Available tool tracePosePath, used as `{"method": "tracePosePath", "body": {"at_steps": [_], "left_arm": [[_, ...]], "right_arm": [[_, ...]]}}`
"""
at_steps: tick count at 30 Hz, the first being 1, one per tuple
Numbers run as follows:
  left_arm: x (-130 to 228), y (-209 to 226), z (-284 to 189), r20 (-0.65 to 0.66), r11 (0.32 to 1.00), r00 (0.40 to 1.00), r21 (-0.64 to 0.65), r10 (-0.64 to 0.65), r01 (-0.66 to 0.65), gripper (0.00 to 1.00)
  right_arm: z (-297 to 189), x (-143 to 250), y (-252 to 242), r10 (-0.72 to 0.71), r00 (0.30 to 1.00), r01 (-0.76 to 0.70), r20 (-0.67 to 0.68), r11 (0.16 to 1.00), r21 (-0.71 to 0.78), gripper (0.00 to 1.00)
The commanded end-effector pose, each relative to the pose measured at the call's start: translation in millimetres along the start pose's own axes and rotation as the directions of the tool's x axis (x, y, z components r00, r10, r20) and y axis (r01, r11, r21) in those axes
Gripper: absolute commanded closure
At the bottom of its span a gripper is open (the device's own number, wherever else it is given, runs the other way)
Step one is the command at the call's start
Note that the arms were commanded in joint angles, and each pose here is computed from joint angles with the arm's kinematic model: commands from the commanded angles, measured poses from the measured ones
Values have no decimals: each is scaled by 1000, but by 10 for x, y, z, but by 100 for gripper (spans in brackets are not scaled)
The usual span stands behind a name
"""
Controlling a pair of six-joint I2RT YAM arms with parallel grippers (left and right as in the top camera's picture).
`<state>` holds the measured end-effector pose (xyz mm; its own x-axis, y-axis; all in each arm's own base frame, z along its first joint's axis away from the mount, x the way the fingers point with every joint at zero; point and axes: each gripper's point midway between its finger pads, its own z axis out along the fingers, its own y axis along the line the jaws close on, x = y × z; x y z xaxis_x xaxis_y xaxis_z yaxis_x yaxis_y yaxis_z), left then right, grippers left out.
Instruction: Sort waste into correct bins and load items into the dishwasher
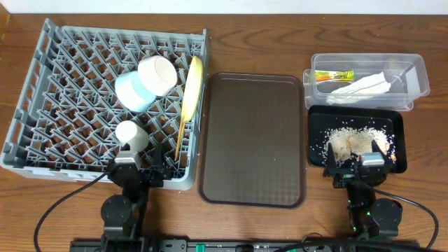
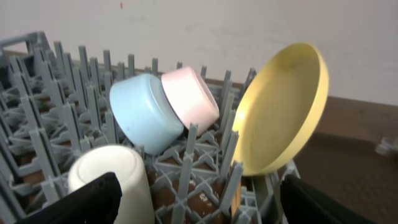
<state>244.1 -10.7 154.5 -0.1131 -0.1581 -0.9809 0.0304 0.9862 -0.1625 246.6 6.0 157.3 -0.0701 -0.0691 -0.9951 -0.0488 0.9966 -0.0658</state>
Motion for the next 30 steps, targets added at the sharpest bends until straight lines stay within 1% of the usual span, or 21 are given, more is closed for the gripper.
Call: {"method": "tracePosePath", "body": {"at_steps": [1,3,6,30], "left_arm": [[1,67,15,25,999,1000,-33,19,-18,15],[25,73,15,14,998,998,-36,54,-53,15],[167,91,12,-44,998,998,-40,53,-54,15],[157,88,14,-40,998,998,-38,52,-54,15]], "right_arm": [[-2,8,-7,-13,1000,13,-2,1000,1,1],[-2,8,-7,-13,1000,13,-2,1000,1,1],[-2,8,-7,-13,1000,13,-2,1000,1,1],[-2,9,-7,-13,1000,13,-2,1000,1,1]]}}
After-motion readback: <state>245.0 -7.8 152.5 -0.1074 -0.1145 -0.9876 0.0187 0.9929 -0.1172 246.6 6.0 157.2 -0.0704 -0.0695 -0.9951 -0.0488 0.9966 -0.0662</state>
